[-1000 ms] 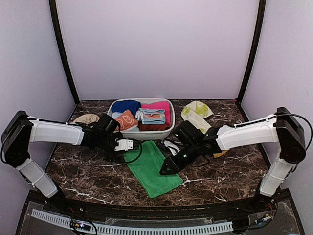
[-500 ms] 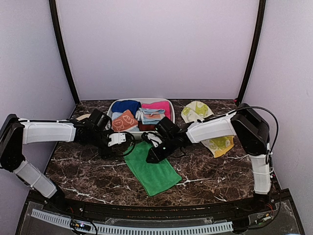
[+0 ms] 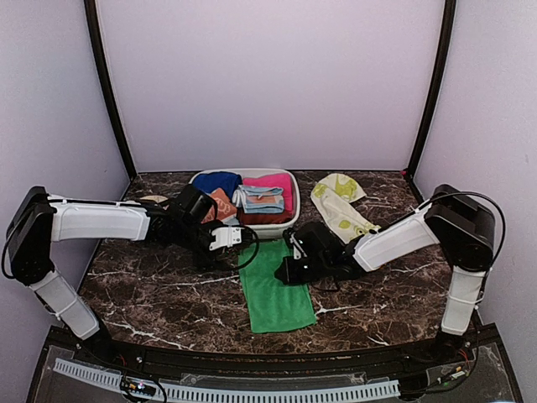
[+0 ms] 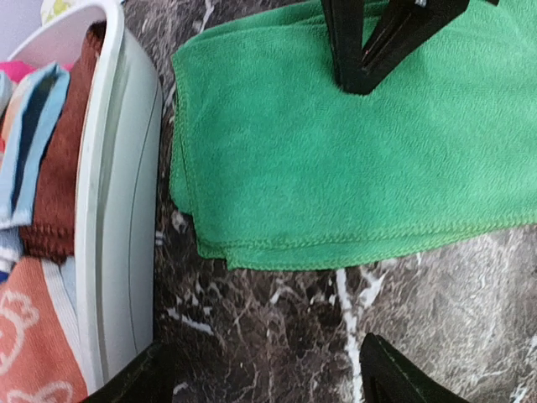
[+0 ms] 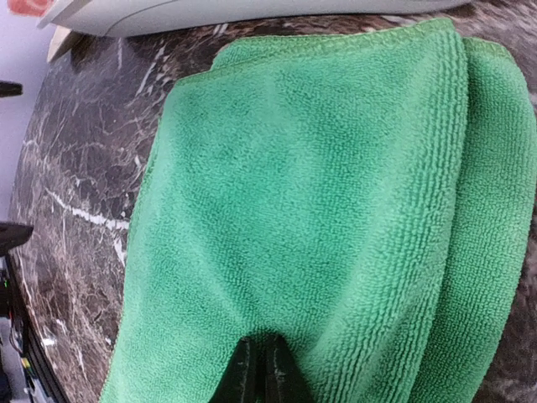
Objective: Roll the towels
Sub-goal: Rotate the towel at the center of the board.
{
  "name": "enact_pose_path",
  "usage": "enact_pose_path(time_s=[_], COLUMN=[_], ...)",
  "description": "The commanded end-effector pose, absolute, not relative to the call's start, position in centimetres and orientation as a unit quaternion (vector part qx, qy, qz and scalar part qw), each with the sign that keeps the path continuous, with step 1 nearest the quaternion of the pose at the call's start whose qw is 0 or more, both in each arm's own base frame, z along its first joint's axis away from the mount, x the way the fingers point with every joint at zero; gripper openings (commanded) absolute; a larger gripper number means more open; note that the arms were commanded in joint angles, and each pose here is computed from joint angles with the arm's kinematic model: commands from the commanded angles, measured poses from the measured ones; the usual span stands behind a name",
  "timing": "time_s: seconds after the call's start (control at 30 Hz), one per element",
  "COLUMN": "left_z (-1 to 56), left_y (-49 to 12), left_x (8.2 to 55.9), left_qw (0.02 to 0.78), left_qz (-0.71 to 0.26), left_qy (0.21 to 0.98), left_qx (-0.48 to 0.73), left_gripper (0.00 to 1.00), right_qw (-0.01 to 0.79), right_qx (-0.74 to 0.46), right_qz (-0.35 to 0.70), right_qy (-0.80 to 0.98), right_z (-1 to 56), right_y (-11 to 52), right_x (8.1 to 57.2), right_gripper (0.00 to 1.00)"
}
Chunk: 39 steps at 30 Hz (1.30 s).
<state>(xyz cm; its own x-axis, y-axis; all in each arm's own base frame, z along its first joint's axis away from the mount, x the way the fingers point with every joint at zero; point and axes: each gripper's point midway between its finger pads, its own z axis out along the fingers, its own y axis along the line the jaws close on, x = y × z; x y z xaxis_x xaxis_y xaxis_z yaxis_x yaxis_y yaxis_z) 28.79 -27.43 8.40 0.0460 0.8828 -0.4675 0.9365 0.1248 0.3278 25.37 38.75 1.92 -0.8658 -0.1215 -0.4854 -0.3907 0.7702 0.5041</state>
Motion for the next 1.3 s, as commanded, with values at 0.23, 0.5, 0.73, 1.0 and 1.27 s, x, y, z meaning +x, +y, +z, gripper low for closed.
enact_pose_path(time_s=[0.23, 0.5, 0.73, 1.0, 1.27], left_z=[10.5, 6.8, 3.5, -0.9, 1.9], left_y=[-35.0, -36.4, -36.5, -32.1, -29.8], left_x=[20.4, 15.5, 13.3, 16.0, 18.2], left_qw=[0.240, 0.190, 0.165, 0.145, 0.170], left_qz=[-0.136, -0.158, -0.153, -0.065, -0.068], left_qy=[0.638, 0.603, 0.575, 0.597, 0.621], left_qx=[0.719, 0.759, 0.786, 0.786, 0.762], left_gripper=[0.76, 0.70, 0.64, 0.61, 0.67], right_qw=[0.182, 0.158, 0.126, 0.122, 0.160], right_qx=[-0.055, -0.097, -0.075, -0.062, -0.089], right_qz=[0.266, 0.301, 0.290, 0.288, 0.283], right_qy=[0.945, 0.936, 0.946, 0.948, 0.941], right_z=[1.1, 3.7, -0.4, -2.4, -0.1], right_y=[35.9, 36.6, 34.8, 33.7, 34.7], right_x=[23.9, 26.8, 28.3, 28.3, 30.4], right_gripper=[0.16, 0.20, 0.18, 0.18, 0.18])
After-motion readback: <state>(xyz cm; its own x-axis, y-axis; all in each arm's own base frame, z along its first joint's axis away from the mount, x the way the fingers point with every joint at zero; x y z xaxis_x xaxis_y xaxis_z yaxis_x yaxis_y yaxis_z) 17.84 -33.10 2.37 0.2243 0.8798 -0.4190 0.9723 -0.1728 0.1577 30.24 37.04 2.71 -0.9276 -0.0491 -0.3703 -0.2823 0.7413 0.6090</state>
